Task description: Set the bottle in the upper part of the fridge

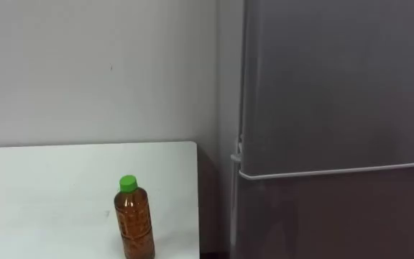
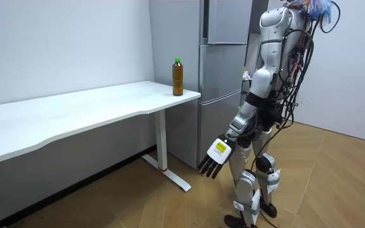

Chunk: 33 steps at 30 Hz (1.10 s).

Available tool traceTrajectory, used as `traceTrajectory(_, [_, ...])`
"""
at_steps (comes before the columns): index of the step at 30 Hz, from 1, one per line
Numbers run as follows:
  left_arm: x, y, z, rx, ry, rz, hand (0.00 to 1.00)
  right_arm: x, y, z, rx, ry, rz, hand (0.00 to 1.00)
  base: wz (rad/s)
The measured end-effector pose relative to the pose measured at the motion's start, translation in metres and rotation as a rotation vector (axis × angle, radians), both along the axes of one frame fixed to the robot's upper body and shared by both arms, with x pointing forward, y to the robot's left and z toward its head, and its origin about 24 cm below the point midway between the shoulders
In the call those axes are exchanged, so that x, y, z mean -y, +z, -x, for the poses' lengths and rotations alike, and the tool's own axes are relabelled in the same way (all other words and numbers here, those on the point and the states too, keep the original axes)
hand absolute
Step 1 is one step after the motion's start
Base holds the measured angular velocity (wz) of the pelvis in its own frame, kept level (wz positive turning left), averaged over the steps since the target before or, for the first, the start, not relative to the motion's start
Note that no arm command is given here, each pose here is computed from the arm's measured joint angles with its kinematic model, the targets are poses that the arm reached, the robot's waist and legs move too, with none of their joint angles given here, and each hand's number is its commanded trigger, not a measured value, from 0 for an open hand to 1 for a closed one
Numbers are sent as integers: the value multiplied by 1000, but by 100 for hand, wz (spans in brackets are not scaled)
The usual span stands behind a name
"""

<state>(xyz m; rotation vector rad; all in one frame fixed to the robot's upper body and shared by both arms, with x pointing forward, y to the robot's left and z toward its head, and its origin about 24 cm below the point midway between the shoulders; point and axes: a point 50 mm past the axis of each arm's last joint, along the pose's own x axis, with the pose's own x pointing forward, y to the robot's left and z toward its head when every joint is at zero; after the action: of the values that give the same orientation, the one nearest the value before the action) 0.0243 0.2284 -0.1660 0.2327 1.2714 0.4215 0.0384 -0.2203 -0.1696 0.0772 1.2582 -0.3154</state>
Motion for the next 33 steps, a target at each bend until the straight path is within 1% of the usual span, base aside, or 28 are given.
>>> traceTrajectory(10, [0,0,-1,-1,-12,-6,0,0,0,2,-1,-32,-3,0,0])
traceTrajectory(13, [0,0,-2,4,4,-1,0,0,0,5,-3,-51,-13,0,0])
traceTrajectory(15, [0,0,-2,6,18,2,0,0,0,5,-3,-56,-18,0,0])
traceTrajectory(19, [0,0,0,14,101,-1,0,1,-1,8,-4,-94,-31,0,0])
traceTrajectory(21, [-4,1,-1,26,144,-12,0,2,0,9,-2,-103,-36,0,0])
traceTrajectory(23, [-12,6,-10,85,219,-37,0,4,0,10,2,-109,-36,0,0])
traceTrajectory(27, [-24,14,-30,179,289,-75,0,13,2,11,0,-114,-11,0,0])
traceTrajectory(30, [-35,22,-47,262,373,-102,0,18,3,14,-3,-130,10,0,-2])
traceTrajectory(33, [-41,30,-58,330,405,-120,0,21,4,14,-1,-135,22,0,-1])
